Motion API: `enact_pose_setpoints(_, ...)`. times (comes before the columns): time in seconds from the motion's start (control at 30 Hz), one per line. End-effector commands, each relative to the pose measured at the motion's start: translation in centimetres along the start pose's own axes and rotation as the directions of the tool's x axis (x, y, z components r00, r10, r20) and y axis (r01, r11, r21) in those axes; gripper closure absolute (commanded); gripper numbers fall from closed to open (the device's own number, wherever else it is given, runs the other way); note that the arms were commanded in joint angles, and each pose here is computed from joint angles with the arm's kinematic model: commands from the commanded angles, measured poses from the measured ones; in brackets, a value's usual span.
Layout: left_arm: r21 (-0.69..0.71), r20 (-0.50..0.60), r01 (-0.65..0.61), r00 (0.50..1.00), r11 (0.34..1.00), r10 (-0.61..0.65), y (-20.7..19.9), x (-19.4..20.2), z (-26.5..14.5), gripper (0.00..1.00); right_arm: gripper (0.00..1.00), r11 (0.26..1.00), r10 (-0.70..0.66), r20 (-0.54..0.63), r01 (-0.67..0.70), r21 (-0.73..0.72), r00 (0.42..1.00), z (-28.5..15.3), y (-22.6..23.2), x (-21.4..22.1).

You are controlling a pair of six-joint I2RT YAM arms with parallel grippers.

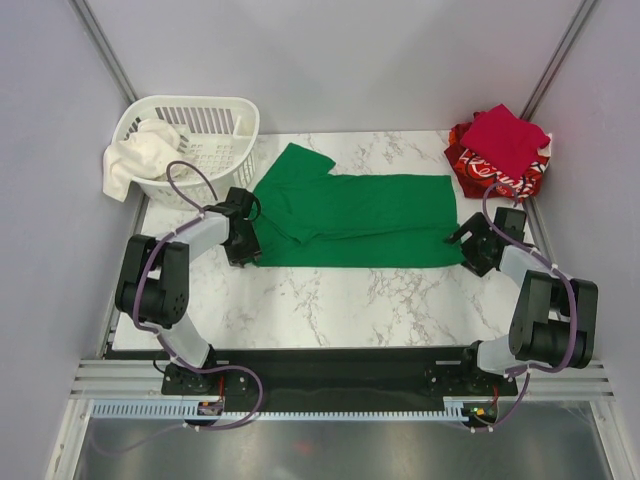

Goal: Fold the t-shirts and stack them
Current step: Fold the tshirt

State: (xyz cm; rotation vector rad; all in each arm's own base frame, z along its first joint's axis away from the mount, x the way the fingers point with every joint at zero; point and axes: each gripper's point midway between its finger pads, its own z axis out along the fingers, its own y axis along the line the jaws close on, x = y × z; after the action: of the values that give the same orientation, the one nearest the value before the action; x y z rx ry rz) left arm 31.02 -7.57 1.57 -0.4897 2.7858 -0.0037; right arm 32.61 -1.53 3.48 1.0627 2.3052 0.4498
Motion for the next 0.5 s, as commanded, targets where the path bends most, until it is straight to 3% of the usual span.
enact_pose_setpoints(0.0, -0.007, 0.035, 0.058, 0.998, 0.998, -0.058, 0.2, -1.7, 1.0, 0.55, 0.13, 0.996, 0.033, -0.017, -0.031, 0.088, 0.999, 0.7, -2.7, 1.2)
enact_pose_setpoints(0.07, -0.001, 0.028, 0.052, 0.998, 0.999, -0.052, 0.0, -1.7, 1.2, 0.64, 0.24, 0.995, 0.045, -0.005, -0.045, 0.088, 0.999, 0.7, -2.8, 1.1)
enact_pose_setpoints(0.17, 0.004, 0.021, 0.045, 0.999, 0.999, -0.045, -0.1, -1.7, 1.3, 0.8, 0.52, 0.995, 0.05, 0.0, -0.05, 0.086, 0.999, 0.8, -2.9, 1.3)
enact_pose_setpoints(0.2, 0.005, 0.023, 0.045, 0.999, 0.999, -0.045, -0.1, -1.7, 1.2, 0.86, 0.55, 0.995, 0.054, 0.003, -0.054, 0.084, 0.999, 0.8, -2.9, 1.3)
enact_pose_setpoints(0.3, 0.006, 0.023, 0.045, 0.999, 0.999, -0.046, -0.1, -1.7, 1.2, 0.86, 0.69, 0.996, 0.057, -0.012, -0.056, 0.065, 0.998, 0.5, -2.7, 1.8)
enact_pose_setpoints(0.37, 0.011, 0.024, 0.044, 0.999, 0.999, -0.044, -0.2, -1.7, 1.1, 0.86, 0.68, 0.998, 0.05, -0.025, -0.049, 0.04, 0.998, 0.0, -2.3, 2.2)
enact_pose_setpoints(0.43, 0.013, 0.024, 0.041, 0.999, 0.999, -0.042, -0.3, -1.7, 1.1, 0.86, 0.6, 0.999, 0.033, -0.022, -0.032, 0.041, 0.999, -0.8, -2.4, 2.4)
enact_pose_setpoints(0.47, 0.011, 0.022, 0.041, 0.999, 0.999, -0.041, -0.2, -1.6, 1.2, 0.86, 0.43, 0.998, 0.023, -0.007, -0.022, 0.062, 1.0, -1.1, -2.9, 2.3)
